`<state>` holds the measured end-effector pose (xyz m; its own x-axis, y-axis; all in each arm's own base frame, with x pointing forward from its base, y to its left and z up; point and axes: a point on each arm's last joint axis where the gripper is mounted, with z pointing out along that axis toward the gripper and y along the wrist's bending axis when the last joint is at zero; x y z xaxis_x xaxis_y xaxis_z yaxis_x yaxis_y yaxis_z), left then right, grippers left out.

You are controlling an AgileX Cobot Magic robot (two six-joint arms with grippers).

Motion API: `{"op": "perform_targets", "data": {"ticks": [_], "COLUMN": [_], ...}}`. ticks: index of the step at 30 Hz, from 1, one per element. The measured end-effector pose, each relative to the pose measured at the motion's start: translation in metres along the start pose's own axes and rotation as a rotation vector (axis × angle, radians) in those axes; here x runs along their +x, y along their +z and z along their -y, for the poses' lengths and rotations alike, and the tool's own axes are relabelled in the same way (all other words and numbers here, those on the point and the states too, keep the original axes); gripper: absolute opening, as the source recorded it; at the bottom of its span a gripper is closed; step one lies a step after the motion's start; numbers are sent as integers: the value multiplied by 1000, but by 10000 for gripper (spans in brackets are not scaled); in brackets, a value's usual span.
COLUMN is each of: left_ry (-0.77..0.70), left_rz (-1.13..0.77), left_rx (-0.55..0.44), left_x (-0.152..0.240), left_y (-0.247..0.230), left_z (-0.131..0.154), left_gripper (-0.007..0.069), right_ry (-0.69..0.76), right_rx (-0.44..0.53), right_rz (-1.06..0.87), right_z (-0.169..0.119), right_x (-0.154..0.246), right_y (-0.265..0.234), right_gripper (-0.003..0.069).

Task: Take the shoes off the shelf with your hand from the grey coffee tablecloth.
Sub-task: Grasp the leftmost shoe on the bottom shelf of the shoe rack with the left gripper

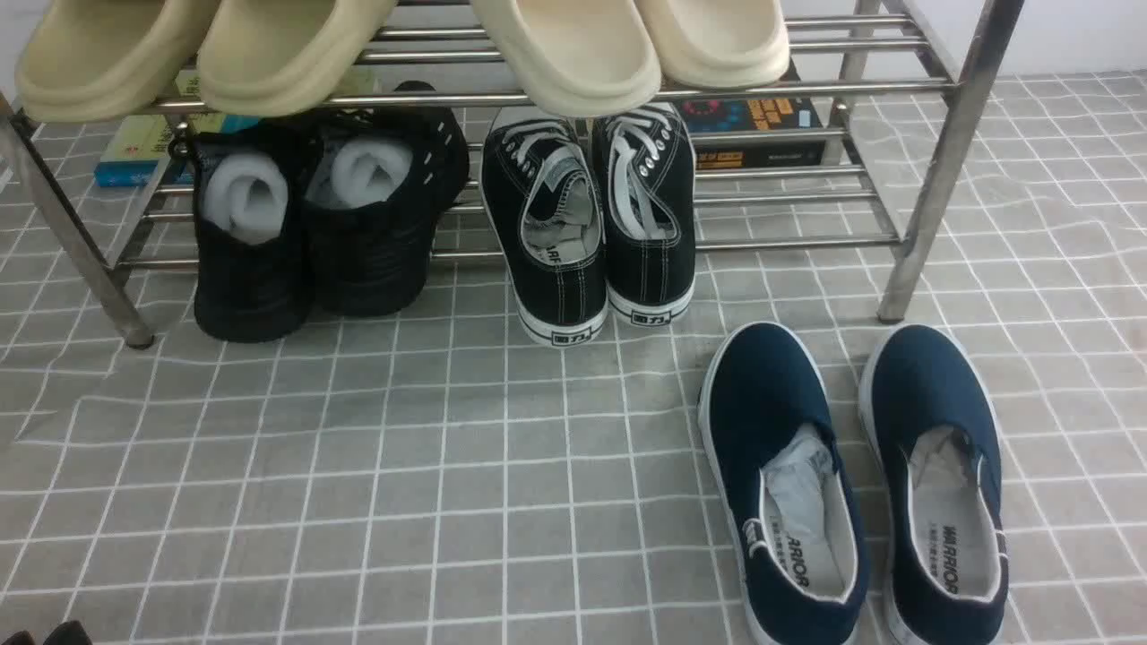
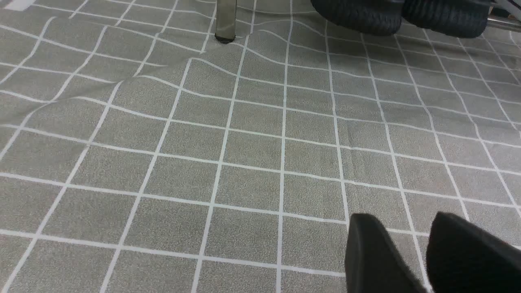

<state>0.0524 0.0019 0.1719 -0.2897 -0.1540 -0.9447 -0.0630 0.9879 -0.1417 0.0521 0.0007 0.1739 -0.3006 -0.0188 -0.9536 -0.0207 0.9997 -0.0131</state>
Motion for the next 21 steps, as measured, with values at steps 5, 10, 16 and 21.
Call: {"op": "perform_targets", "data": {"ticks": [5,10,16,21], "left_ry": [2,17,-22,-582], "left_rz": [0,1,2,-20], "left_rx": [-1,-6,-3,110], "left_x": [0,0,0,0], "left_y": [0,0,0,0], "left_z": [0,-1,0,10], "left_gripper": [240,240,240,240], "right_ry": [0,0,0,0], "right_rx": [0,0,0,0], "right_rz": [0,0,0,0], "right_z": [0,0,0,0], "right_x": [0,0,0,0], "right_y": [0,0,0,0], "right_gripper": [120,125,134,140]}}
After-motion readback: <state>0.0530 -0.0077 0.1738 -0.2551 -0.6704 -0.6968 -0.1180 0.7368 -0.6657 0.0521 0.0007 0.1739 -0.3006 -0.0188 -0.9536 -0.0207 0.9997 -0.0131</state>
